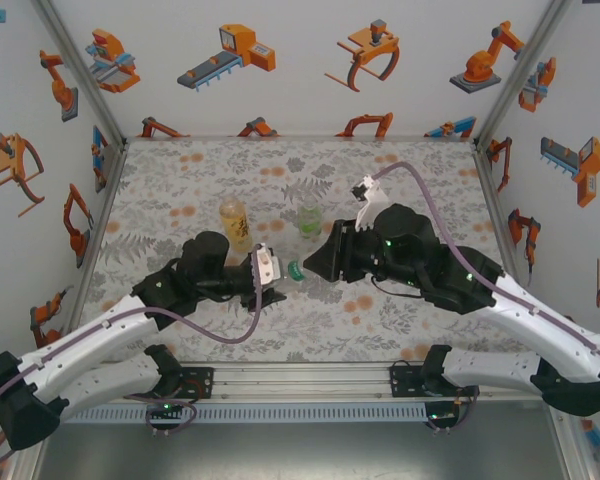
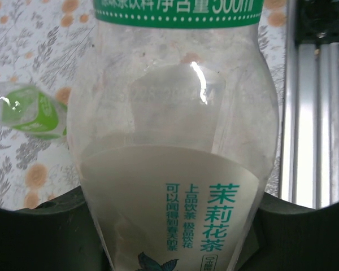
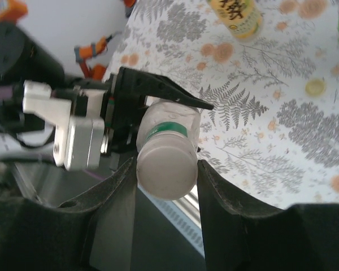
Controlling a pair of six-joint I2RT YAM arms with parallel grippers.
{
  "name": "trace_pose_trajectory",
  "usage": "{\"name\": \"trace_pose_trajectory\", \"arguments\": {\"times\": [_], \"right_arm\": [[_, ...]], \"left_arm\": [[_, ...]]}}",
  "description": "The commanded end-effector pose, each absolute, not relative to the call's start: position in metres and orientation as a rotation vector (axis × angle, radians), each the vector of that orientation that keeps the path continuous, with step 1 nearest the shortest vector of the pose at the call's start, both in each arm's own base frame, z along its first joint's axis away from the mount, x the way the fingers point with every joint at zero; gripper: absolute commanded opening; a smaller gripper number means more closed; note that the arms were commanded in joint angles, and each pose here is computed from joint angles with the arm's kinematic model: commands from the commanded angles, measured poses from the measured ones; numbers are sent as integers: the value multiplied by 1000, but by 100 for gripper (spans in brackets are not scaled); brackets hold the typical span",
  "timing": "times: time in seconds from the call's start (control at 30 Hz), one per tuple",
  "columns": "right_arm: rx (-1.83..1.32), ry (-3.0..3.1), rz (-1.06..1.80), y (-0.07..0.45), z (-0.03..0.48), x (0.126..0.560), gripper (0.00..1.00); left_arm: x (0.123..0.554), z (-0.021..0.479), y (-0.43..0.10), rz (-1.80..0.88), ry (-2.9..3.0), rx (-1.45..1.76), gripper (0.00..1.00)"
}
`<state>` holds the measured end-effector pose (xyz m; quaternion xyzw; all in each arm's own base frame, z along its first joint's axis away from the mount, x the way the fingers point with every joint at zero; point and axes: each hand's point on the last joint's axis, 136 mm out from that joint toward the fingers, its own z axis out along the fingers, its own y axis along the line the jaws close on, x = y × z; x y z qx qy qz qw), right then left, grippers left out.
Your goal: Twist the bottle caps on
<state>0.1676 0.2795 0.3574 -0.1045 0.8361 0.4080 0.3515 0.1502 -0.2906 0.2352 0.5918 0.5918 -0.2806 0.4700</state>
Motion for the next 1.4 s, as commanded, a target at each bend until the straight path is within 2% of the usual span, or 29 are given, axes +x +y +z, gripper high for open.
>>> {"name": "trace_pose_trajectory", "arguments": {"times": [0.0, 0.1, 0.13, 0.2, 0.33, 0.4, 0.5, 0.73, 0.9, 1.1, 1.37], "right_arm": [[86, 2294, 1132, 277, 332, 170, 0], [108, 2257, 1155, 278, 332, 174, 0], [95, 2250, 1154, 278, 334, 174, 4], [43, 2236, 1141, 277, 339, 173, 15], [-136, 2165, 1091, 271, 362, 168, 45], [-215, 2126, 1057, 264, 373, 165, 55], [-373, 2043, 1034, 260, 389, 156, 63], [-887, 1728, 1047, 267, 415, 114, 65], [-1289, 1391, 1031, 266, 417, 68, 66], [-1480, 1246, 981, 269, 414, 52, 68], [-1538, 1231, 987, 284, 408, 54, 66]], "left_arm": [[195, 276, -291, -530, 1440, 1222, 0], [201, 275, -292, -511, 1460, 1210, 0], [199, 274, -294, -519, 1457, 1223, 0], [191, 272, -298, -558, 1431, 1266, 0], [170, 266, -304, -656, 1390, 1368, 0], [157, 264, -305, -714, 1369, 1421, 0], [136, 262, -305, -815, 1336, 1492, 0], [86, 266, -300, -1076, 1262, 1663, 0], [65, 271, -297, -1232, 1266, 1722, 0], [57, 266, -296, -1320, 1332, 1747, 0], [53, 263, -296, -1378, 1360, 1766, 0]]}}
